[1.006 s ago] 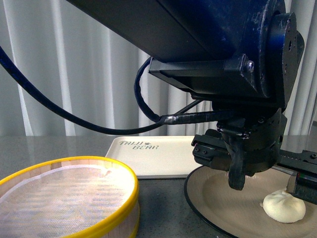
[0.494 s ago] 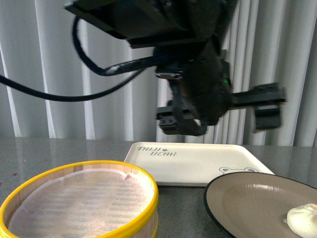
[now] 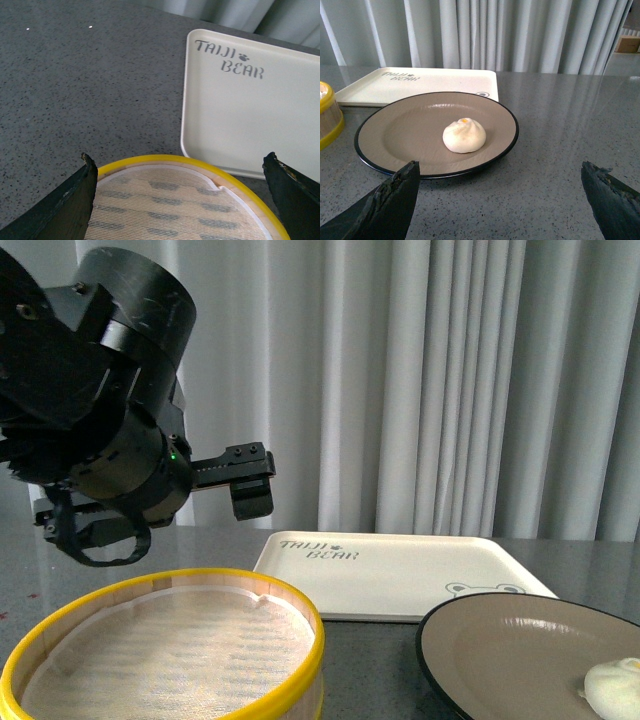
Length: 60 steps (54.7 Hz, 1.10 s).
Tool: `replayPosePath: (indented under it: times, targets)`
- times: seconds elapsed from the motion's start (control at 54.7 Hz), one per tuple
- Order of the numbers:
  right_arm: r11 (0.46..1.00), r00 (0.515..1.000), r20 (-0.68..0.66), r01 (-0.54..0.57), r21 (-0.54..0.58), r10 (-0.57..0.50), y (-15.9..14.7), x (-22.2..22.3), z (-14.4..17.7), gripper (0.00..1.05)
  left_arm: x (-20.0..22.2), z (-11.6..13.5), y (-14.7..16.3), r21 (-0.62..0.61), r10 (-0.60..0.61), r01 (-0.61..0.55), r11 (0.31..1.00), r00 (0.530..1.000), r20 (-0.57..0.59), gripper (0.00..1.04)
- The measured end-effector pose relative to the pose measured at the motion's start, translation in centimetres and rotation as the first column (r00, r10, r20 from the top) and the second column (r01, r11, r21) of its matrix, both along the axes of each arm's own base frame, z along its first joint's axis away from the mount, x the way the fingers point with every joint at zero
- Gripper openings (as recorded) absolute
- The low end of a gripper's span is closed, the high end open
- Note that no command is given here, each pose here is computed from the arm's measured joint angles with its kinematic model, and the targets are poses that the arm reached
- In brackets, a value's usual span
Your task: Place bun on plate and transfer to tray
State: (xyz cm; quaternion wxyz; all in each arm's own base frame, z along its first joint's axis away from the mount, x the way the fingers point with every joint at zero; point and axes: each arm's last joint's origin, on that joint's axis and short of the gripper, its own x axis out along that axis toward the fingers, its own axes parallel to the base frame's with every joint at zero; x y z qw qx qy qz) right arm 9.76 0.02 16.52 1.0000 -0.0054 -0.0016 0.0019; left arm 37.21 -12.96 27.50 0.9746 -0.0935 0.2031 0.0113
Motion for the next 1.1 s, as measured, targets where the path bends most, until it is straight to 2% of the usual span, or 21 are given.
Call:
replayPosePath:
  times: [0.128, 0.183, 0.256, 0.366, 0.457, 0.567, 0.622, 0.658, 1.097]
  targets:
    - [1.0, 1.0, 0.0, 0.003, 0.0, -0.003, 0.0, 0.0, 0.0, 0.96, -0.4, 0.2, -0.5, 0.008, -0.031, 0.031, 0.999, 0.999, 0.009, 0.98]
    - [1.0, 1.0, 0.0, 0.002, 0.0, -0.002, 0.0, 0.0, 0.0, 0.96, -0.6, -0.3, -0.4, 0.049, -0.03, 0.026, 0.998, 0.995, 0.098, 0.92]
    - [1.0, 1.0, 0.0, 0.002, 0.0, -0.002, 0.0, 0.0, 0.0, 0.96, -2.0, -1.5, 0.9, 0.104, -0.062, 0.035, 0.994, 0.959, 0.276, 0.77]
    - [1.0, 1.0, 0.0, 0.002, 0.0, -0.002, 0.0, 0.0, 0.0, 0.96, -4.9, -2.6, 3.8, 0.133, -0.05, -0.002, 0.991, 0.92, 0.387, 0.6]
    - [1.0, 1.0, 0.0, 0.001, 0.0, -0.001, 0.0, 0.0, 0.0, 0.96, -7.1, -3.3, 5.7, 0.147, -0.037, -0.027, 0.989, 0.909, 0.415, 0.45]
    - [1.0, 1.0, 0.0, 0.001, 0.0, -0.001, 0.0, 0.0, 0.0, 0.96, -9.9, -5.1, 7.5, 0.166, -0.052, -0.016, 0.986, 0.915, 0.401, 0.24]
    - [1.0, 1.0, 0.0, 0.002, 0.0, -0.002, 0.0, 0.0, 0.0, 0.96, -11.6, -6.3, 8.3, 0.174, -0.068, 0.0, 0.985, 0.92, 0.387, 0.09]
    - [1.0, 1.0, 0.0, 0.002, 0.0, -0.002, 0.0, 0.0, 0.0, 0.96, -12.5, -6.7, 8.8, 0.175, -0.067, -0.002, 0.984, 0.921, 0.385, 0.04]
    - [1.0, 1.0, 0.0, 0.001, 0.0, -0.001, 0.0, 0.0, 0.0, 0.96, -18.3, -9.0, 11.4, 0.18, -0.059, -0.012, 0.984, 0.92, 0.388, 0.04]
